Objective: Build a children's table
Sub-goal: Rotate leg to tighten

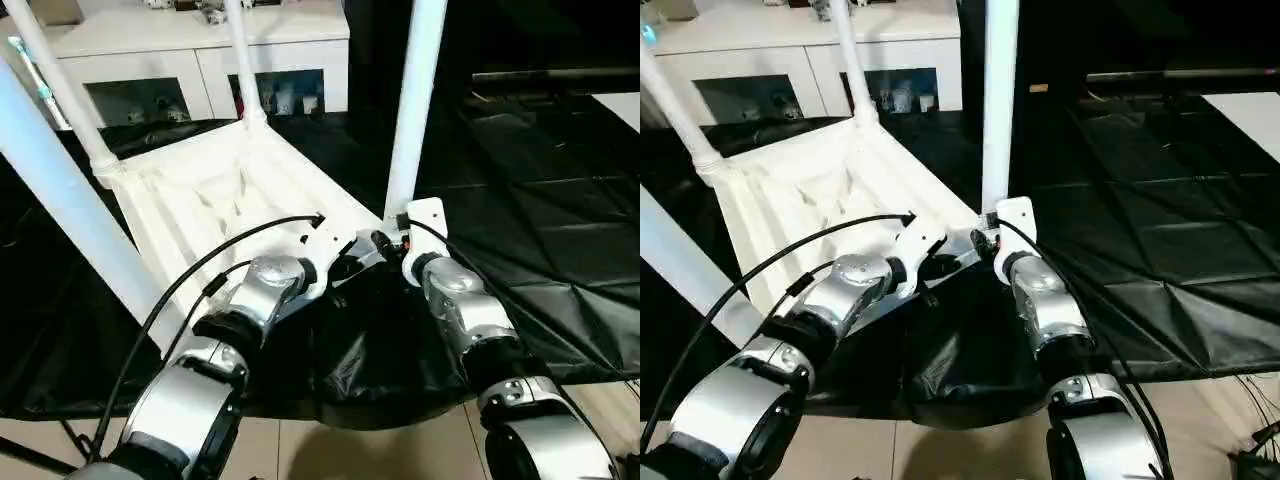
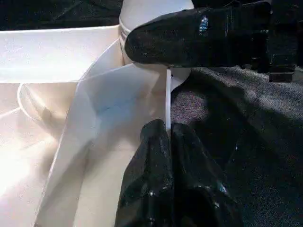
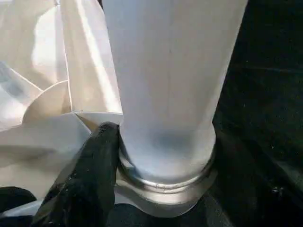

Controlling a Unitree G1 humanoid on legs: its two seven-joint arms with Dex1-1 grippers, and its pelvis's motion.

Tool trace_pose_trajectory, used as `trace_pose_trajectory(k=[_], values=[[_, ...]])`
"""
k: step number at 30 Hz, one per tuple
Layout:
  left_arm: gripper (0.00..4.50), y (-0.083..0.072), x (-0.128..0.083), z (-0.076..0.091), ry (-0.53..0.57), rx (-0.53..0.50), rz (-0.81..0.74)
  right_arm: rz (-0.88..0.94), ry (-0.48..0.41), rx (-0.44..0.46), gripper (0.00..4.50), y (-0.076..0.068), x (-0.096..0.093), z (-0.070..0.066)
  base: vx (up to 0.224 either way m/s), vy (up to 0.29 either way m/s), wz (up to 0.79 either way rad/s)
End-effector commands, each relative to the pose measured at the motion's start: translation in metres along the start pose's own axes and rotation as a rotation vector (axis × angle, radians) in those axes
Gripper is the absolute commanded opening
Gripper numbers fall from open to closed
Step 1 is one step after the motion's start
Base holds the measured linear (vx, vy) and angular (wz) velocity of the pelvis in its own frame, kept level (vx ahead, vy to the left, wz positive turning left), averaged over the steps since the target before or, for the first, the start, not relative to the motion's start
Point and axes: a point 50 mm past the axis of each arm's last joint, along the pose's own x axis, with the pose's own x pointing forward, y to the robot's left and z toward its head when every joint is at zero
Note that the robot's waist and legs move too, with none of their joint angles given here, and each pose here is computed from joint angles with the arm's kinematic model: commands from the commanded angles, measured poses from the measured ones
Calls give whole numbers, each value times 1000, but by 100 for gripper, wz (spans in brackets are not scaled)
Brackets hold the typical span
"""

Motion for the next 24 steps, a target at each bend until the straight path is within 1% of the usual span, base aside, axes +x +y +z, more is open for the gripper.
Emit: trace_pose_trajectory(k=[1, 2, 5, 6, 7, 10, 11, 14, 15, 16, 19, 22, 24], values=[[0, -4, 3, -5, 29, 3, -11, 104, 43, 5, 298, 19, 0, -12, 0, 0, 0], [0, -2, 1, -9, 42, 0, -11, 131, 26, 13, 333, 19, -2, -11, 0, 0, 0], [0, 2, -3, -14, 54, -11, -8, 161, -1, 8, 348, 15, -3, -8, 0, 0, 0], [0, 3, -5, -15, 58, -13, -11, 173, -16, 7, 374, 14, -4, -6, 0, 0, 0], [0, 4, -6, -16, 60, -15, -12, 180, -26, 5, 380, 12, -5, -4, 0, 0, 0], [0, 7, -12, -22, 82, -1, -57, 233, -43, -64, 380, 4, -9, -2, 0, 0, 0], [0, 8, -17, -25, 73, 29, -99, 300, -52, -112, 380, -2, -16, -3, 0, 0, 0], [0, 7, -26, -28, 35, 90, -200, 438, -53, -166, 380, -8, -29, -8, 0, 0, 0], [0, 7, -26, -28, 35, 90, -200, 438, -53, -166, 380, -8, -29, -8, 0, 0, 0], [0, 5, -32, -31, 15, 120, -287, 521, -54, -188, 380, -10, -38, -10, 0, 0, 0], [0, 2, -42, -34, -9, 135, -391, 611, -59, -203, 380, -12, -49, -12, 0, 0, 0], [0, 2, -50, -37, -12, 137, -458, 663, -51, -205, 380, -15, -57, -13, 0, 0, 0], [0, 2, -54, -38, -14, 134, -483, 678, -51, -206, 380, -16, -60, -13, 0, 0, 0]])
